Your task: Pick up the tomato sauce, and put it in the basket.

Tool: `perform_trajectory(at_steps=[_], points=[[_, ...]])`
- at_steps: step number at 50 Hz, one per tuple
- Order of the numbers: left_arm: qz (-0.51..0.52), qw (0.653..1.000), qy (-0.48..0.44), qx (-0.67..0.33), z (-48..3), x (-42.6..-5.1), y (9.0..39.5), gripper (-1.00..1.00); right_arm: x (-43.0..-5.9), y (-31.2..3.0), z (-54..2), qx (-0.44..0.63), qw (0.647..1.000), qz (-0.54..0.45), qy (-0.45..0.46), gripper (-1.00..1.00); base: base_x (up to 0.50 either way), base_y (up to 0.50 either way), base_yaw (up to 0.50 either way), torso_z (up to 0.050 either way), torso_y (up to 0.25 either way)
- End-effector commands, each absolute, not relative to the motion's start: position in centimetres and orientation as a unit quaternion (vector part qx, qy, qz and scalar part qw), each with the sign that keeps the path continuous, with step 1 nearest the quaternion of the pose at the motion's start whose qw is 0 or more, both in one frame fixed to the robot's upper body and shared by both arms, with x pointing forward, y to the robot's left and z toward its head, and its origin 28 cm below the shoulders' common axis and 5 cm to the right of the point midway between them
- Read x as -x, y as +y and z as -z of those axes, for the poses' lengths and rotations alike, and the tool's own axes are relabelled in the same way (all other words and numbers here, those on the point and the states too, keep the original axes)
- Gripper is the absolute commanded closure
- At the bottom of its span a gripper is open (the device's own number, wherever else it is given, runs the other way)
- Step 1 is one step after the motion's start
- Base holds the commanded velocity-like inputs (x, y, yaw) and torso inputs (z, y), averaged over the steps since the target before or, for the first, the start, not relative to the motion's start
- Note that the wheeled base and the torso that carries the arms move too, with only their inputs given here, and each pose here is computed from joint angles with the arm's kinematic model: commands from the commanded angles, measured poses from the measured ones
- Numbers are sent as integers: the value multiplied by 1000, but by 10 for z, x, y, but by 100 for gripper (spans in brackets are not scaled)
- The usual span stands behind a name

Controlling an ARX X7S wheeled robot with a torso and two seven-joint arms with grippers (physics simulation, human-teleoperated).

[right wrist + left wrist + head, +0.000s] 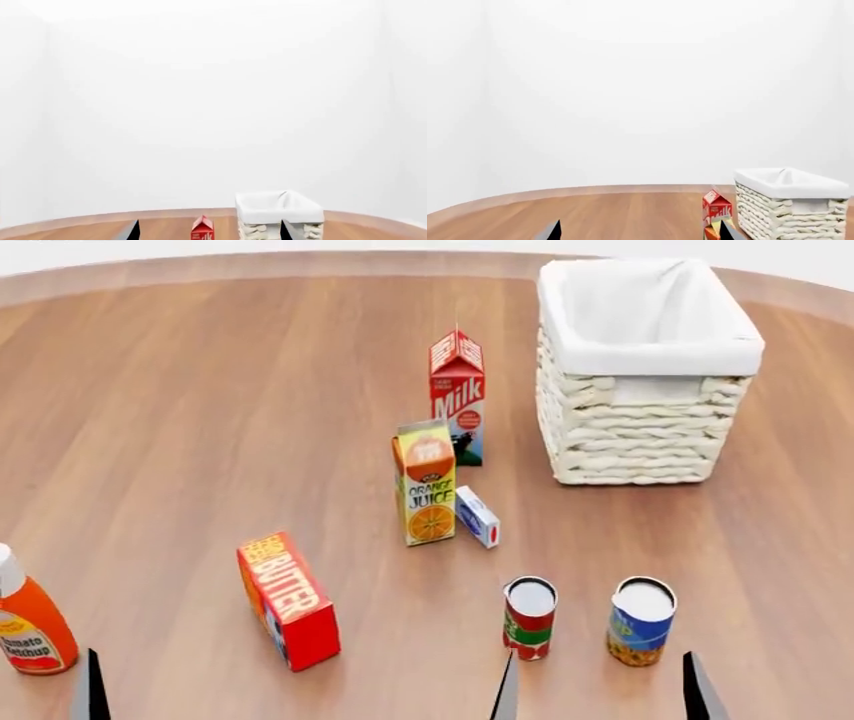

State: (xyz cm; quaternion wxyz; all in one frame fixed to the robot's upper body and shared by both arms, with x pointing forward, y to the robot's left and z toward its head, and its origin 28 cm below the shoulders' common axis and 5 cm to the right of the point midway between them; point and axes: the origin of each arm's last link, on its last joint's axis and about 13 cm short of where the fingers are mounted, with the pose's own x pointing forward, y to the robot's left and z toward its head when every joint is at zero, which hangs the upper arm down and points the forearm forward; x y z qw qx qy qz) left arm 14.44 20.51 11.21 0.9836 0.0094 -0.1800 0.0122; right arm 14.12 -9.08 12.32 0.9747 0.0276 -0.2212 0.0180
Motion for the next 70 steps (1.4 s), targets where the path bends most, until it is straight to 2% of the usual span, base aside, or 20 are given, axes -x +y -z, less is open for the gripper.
perform_trajectory(at_steps=[1,46,53,59,70], points=[[-10,983,-182,-14,-113,-143,204,-100,-139,-90,-126,-32,973,-18,-227,-100,500,0,0,0,0],[-20,983,-183,-21,-113,-143,204,-100,-137,-90,-126,-39,973,-17,-229,-100,500,0,0,0,0],[-21,983,-179,-25,-110,-146,204,-100,-133,-92,-129,-62,973,-44,-218,-100,0,0,0,0,1],[-23,985,-171,-28,-106,-150,204,-100,-121,-107,-127,-12,980,-84,-180,-100,0,0,0,0,0],[-24,986,-161,-31,-101,-154,203,-100,-94,-126,-97,16,993,-70,-95,-100,0,0,0,0,0]])
